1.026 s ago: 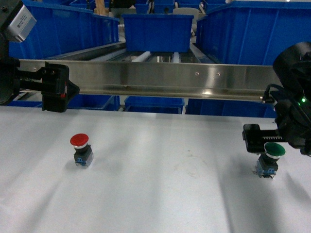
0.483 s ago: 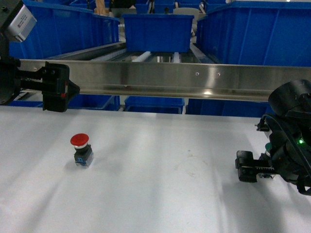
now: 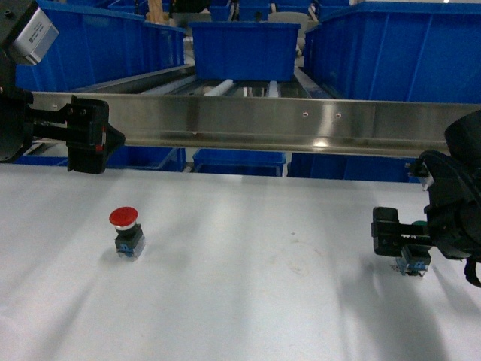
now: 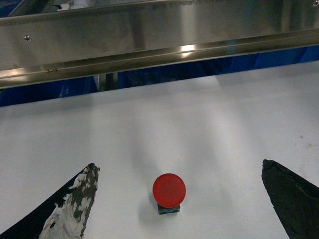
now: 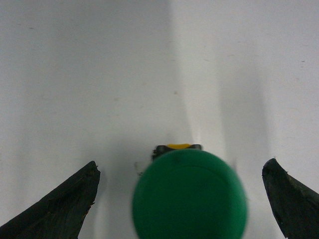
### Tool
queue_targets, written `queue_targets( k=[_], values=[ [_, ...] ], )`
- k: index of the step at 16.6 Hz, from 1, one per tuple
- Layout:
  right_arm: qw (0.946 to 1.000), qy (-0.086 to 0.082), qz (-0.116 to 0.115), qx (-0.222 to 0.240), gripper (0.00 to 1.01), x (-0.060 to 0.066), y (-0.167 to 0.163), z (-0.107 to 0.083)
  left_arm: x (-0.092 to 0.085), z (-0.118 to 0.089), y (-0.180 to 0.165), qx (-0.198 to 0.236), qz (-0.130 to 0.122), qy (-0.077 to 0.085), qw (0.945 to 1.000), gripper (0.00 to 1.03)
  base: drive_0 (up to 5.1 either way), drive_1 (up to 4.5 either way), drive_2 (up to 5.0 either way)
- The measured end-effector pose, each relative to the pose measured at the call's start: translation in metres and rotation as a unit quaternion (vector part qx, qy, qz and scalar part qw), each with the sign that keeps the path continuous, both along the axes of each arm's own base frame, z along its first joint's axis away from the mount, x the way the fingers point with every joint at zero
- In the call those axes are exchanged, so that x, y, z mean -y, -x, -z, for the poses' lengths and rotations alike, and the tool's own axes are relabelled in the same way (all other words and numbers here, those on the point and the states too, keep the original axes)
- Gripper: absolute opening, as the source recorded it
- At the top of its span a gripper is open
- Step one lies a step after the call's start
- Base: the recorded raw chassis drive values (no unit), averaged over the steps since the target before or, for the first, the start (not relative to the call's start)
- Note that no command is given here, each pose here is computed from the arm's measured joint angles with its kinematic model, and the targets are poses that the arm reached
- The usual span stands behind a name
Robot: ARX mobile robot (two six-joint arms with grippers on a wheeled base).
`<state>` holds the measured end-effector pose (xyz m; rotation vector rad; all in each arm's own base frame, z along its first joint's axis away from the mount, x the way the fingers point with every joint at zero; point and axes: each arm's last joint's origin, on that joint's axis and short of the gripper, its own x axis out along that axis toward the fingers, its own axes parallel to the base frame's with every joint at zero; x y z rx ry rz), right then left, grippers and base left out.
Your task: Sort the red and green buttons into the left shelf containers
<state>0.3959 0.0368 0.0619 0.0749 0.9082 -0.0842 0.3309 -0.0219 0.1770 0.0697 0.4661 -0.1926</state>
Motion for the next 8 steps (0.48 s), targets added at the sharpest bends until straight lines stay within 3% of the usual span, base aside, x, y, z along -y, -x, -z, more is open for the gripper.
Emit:
queue_targets(
  k=[3,6,8],
  values=[
    [0.9999,0.014,-0.008,-0.003,0.98,0.019,0.004,0.004,0.000,0.000,0.000,0.000,0.000,0.000,1.0000,0.98,0.0,0.00,0.0],
    [0.9989,-0.009,-0.045,0.013,0.98,0.015,0.003,-0.005,0.000,0.000,0.000,0.000,0.000,0.000,1.0000,0.98,0.0,0.00,0.0],
    [0.9986,-0.011,-0.049,0.018,0.98,0.012,0.003,-0.008,0.000,0.000,0.000,0.000,0.000,0.000,1.0000,0.98,0.0,0.00,0.0]
  ],
)
